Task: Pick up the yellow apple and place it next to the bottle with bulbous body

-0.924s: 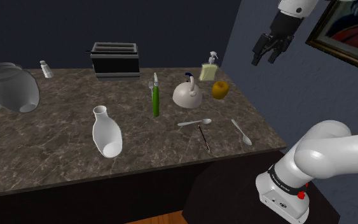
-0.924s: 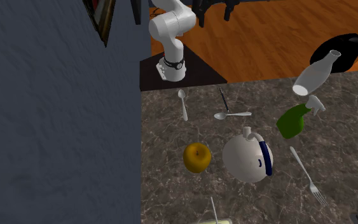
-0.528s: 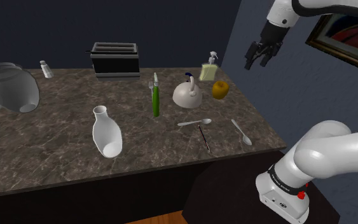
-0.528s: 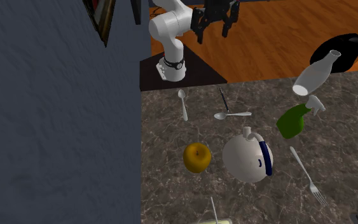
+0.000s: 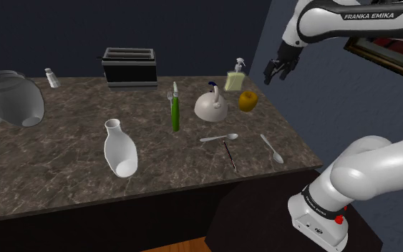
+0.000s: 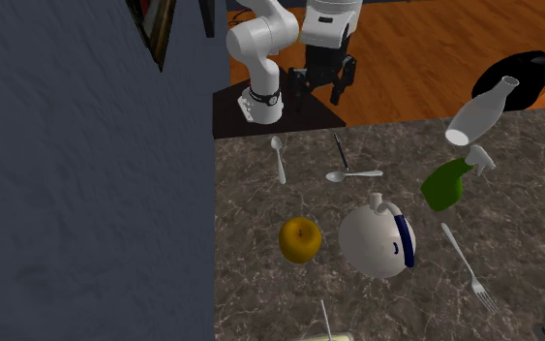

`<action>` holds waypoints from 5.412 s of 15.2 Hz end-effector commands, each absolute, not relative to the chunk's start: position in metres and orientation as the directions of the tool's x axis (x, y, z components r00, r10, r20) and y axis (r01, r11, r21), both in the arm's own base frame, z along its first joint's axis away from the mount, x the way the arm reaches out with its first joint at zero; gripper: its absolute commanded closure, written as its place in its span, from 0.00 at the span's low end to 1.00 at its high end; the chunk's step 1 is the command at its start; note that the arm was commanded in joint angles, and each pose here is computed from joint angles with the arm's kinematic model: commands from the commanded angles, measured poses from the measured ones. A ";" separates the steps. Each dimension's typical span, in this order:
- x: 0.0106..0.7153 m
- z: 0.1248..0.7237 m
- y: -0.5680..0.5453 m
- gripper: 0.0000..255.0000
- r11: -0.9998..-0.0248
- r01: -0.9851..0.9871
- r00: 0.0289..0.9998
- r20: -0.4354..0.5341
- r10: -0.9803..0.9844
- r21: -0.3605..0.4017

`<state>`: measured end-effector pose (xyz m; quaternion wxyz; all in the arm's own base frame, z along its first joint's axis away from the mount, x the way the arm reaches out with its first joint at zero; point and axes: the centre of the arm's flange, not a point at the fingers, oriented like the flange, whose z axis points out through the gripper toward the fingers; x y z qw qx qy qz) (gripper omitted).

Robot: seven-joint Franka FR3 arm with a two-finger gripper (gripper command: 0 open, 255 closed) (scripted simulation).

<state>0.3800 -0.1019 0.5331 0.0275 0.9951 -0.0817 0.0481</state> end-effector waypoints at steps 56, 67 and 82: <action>0.531 0.406 -0.225 1.00 -0.982 -0.090 0.987 0.144 -0.067 0.166; 0.531 0.464 -0.225 1.00 -0.982 -0.090 0.987 0.144 -0.067 0.166; 0.531 0.543 -0.225 1.00 -0.982 -0.090 0.987 0.144 -0.067 0.166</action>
